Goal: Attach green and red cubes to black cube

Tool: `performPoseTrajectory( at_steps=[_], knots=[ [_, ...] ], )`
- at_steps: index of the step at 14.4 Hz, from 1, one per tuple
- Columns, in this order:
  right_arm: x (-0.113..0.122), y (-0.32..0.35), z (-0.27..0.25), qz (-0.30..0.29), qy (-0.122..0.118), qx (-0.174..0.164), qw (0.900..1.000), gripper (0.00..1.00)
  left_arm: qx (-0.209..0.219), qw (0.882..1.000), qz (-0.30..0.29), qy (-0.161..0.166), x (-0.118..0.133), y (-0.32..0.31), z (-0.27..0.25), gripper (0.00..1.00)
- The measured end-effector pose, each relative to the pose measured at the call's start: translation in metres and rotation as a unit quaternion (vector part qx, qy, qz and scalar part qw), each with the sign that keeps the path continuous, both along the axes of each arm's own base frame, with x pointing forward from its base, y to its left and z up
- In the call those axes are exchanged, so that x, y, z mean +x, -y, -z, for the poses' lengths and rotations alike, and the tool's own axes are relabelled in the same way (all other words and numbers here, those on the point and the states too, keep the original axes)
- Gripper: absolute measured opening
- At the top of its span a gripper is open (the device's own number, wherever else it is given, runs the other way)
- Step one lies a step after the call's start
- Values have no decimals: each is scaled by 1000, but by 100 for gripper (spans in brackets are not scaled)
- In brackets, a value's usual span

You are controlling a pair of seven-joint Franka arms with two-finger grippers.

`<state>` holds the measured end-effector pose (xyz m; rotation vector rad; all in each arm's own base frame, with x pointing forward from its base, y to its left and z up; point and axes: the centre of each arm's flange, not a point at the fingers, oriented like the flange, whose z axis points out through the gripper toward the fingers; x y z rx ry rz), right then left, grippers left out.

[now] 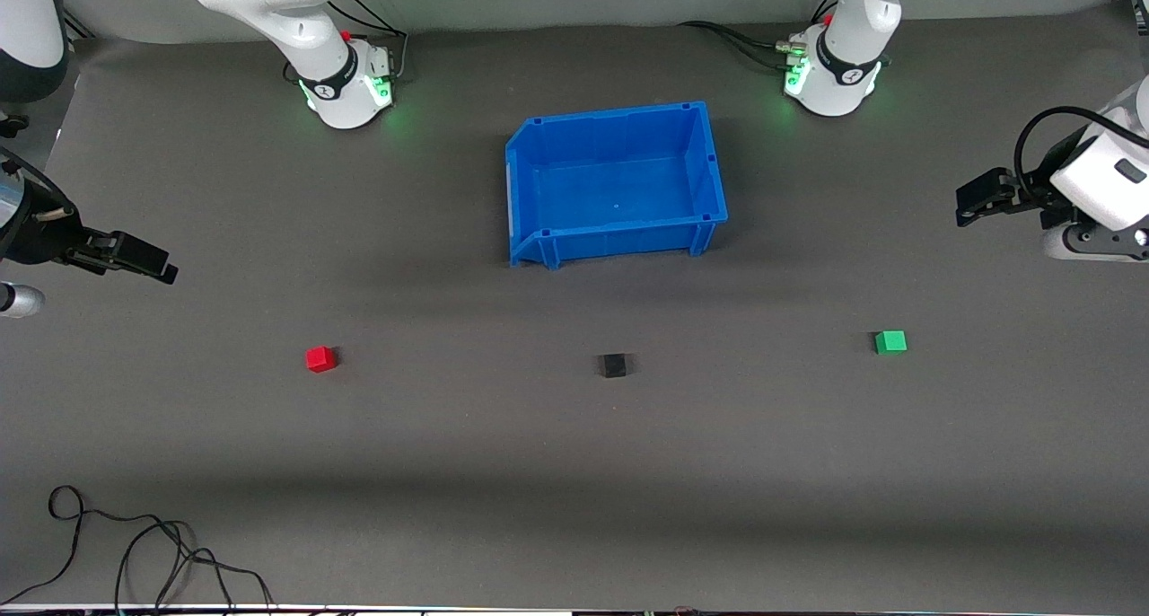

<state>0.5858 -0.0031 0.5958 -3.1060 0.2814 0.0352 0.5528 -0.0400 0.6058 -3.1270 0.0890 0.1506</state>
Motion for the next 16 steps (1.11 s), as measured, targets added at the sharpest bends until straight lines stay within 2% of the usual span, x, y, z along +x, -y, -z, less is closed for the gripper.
performPoseTrajectory(
  at_steps=[7, 8, 10, 13, 15, 16],
  knots=[
    [0, -1, 1, -1, 0, 0, 1000, 100, 0, 1000, -7, 3, 1, -4, -3, 100],
    [0, -1, 1, -1, 0, 0, 1000, 100, 1, 1000, -20, 5, 1, -7, -4, 100],
    [0, -1, 2, -1, -1, 0, 1000, 100, 5, 997, -82, 9, 2, -18, -7, 100],
    [-2, -1, 2, -1, -3, 0, 1000, 100, 14, 980, -200, 10, 2, -30, -8, 100],
    [-3, 0, 7, -1, -10, 0, 1000, 100, 20, 961, -277, 11, 2, -36, -8, 100],
    [-4, 1, 13, 0, -15, 0, 1000, 100, 21, 947, -320, 10, 2, -38, -8, 100]
  ],
)
